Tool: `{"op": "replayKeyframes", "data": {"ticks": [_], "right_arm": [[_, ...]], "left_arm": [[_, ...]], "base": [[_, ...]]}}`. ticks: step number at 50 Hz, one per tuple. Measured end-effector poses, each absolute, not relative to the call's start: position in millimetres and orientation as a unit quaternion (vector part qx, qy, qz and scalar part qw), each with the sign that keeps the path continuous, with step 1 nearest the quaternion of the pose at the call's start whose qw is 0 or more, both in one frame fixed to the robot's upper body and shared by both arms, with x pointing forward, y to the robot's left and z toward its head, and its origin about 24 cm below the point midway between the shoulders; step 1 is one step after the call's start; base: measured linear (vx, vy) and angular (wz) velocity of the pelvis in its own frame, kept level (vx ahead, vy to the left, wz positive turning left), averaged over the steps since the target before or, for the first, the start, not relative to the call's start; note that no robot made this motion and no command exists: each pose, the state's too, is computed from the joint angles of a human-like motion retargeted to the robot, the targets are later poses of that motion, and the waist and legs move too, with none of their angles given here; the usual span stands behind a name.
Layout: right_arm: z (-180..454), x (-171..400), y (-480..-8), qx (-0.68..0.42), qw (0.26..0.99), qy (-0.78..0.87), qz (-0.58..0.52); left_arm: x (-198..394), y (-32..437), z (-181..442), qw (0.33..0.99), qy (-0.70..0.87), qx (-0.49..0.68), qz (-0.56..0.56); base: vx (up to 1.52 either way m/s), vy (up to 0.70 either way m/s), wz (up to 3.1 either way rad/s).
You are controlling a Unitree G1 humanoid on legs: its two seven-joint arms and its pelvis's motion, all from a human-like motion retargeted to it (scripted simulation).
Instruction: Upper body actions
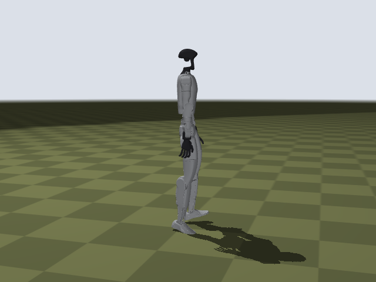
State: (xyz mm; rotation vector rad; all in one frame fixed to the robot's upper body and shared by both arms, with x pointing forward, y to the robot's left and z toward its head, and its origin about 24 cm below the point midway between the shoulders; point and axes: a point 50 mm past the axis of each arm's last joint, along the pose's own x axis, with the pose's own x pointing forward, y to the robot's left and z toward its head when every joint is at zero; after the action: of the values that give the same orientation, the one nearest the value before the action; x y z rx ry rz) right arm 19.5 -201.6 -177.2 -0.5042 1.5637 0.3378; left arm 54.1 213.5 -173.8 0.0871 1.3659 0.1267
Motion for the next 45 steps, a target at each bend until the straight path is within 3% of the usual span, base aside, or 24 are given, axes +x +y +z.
{"op": "replayKeyframes", "data": {"ticks": [8,17,22,32,45], "right_arm": [[-175.0,-13.9,-208.3,-0.192,0.641,0.736,0.104],[-176.9,0.6,-206.3,-0.205,0.663,0.710,0.121],[-177.6,18.2,-206.8,-0.217,0.690,0.676,0.138],[-171.4,37.7,-233.0,-0.274,0.718,0.630,0.114],[-164.6,-20.4,-260.1,-0.236,0.679,0.694,0.034]], "left_arm": [[36.6,217.4,-174.7,0.762,0.642,0.066,0.053],[-43.0,223.8,-172.2,0.651,0.752,0.018,0.103],[-62.0,223.3,-169.1,0.624,0.769,-0.017,0.138],[-51.6,236.9,-168.4,0.645,0.748,-0.025,0.157],[-8.0,277.6,-160.5,0.686,0.701,0.006,0.194]], "base": [[0.04,0.04,-0.06],[0.02,0.04,-0.18],[0.01,0.08,-0.14],[-0.04,-0.01,-0.22],[-0.03,-0.15,-0.03]]}}
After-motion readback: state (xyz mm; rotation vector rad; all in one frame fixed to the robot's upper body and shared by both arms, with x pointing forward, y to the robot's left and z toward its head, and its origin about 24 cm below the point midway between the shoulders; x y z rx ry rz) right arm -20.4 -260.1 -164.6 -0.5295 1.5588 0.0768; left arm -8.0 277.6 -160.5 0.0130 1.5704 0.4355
